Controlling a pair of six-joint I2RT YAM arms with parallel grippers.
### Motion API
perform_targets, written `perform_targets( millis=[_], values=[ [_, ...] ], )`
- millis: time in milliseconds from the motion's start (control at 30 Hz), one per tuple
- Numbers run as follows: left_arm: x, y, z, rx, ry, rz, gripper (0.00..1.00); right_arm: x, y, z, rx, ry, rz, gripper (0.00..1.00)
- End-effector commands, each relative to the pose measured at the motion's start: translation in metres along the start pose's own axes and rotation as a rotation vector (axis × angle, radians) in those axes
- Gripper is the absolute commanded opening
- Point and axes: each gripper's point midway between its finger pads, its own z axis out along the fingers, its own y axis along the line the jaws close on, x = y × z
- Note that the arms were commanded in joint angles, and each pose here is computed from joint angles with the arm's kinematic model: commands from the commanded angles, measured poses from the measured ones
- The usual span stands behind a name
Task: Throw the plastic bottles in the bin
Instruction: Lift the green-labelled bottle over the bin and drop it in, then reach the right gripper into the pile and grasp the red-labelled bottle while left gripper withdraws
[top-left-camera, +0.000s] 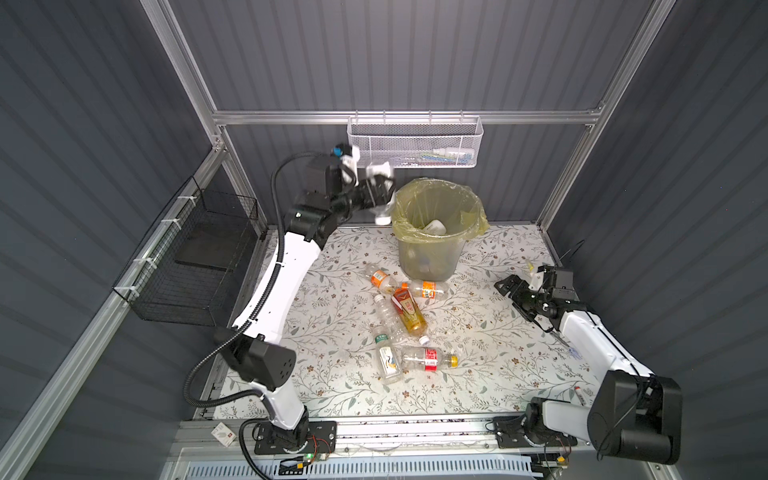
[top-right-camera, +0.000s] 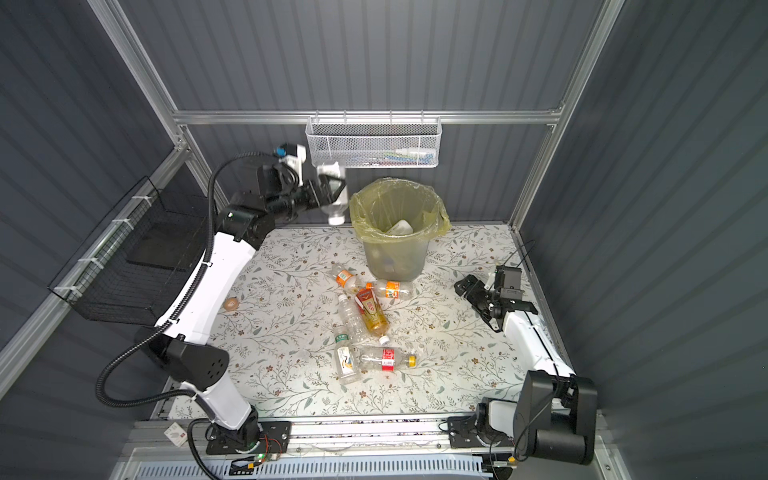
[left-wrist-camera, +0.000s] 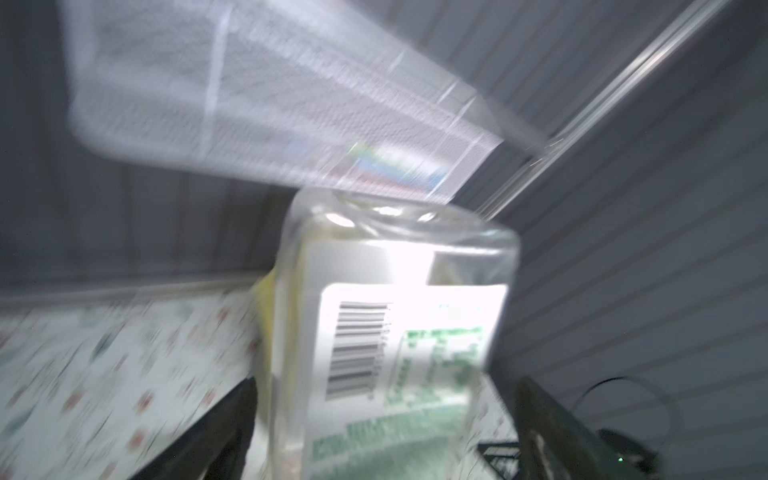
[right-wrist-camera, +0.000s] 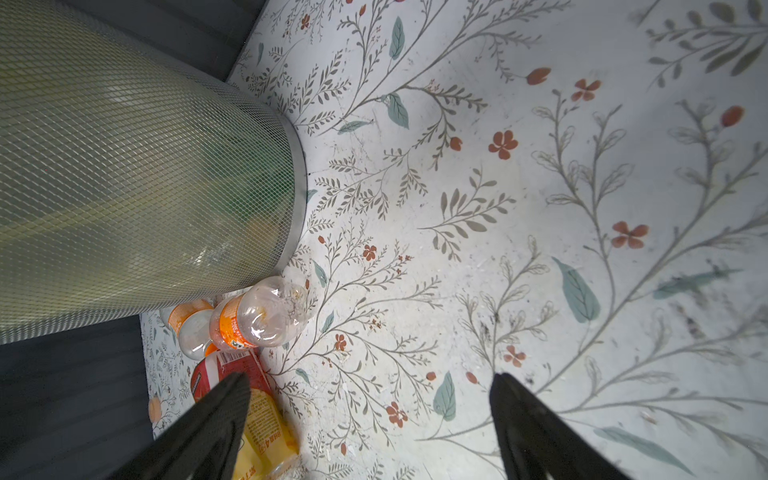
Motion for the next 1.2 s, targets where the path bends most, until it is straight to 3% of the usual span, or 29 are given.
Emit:
perform_targets(
  millis=[0, 100, 300, 400, 567, 800, 967, 1167],
  values=[
    [0.037, 0.024, 0.04, -0.026, 0.123, -0.076, 1.0, 0.004, 0.01, 0.001, -0.04, 0.015, 0.006, 0.92],
    [0.035, 0.056, 0.039, -0.088, 0.086, -0.113, 1.0, 0.009, 0.007, -0.001, -0.032, 0.017, -0.006, 0.93],
    [0.017, 0.088, -0.026, -0.211, -0.011, -0.074, 1.0, 0.022, 0.0, 0.002, 0.004, 0.06, -0.07, 0.92],
    [0.049, 0.123, -0.055, -0.332, 0.042, -0.064, 1.0, 0.034, 0.012, 0.005, 0.0, 0.107, -0.191, 0.92],
    [0.149, 0.197, -0.103, -0.493, 0.183, -0.209, 1.0, 0.077, 0.051, 0.002, -0.049, 0.216, -0.489, 0.91],
    [0.244, 0.227, -0.134, -0.532, 0.286, -0.346, 1.0, 0.154, 0.093, -0.017, -0.219, 0.429, -0.812, 0.9],
    [0.268, 0.23, -0.137, -0.53, 0.349, -0.357, 1.0, 0.217, 0.09, -0.026, -0.196, 0.608, -1.059, 0.9],
    [0.269, 0.23, -0.133, -0.509, 0.353, -0.348, 1.0, 0.253, 0.075, -0.019, -0.117, 0.713, -1.275, 0.9]
  ],
)
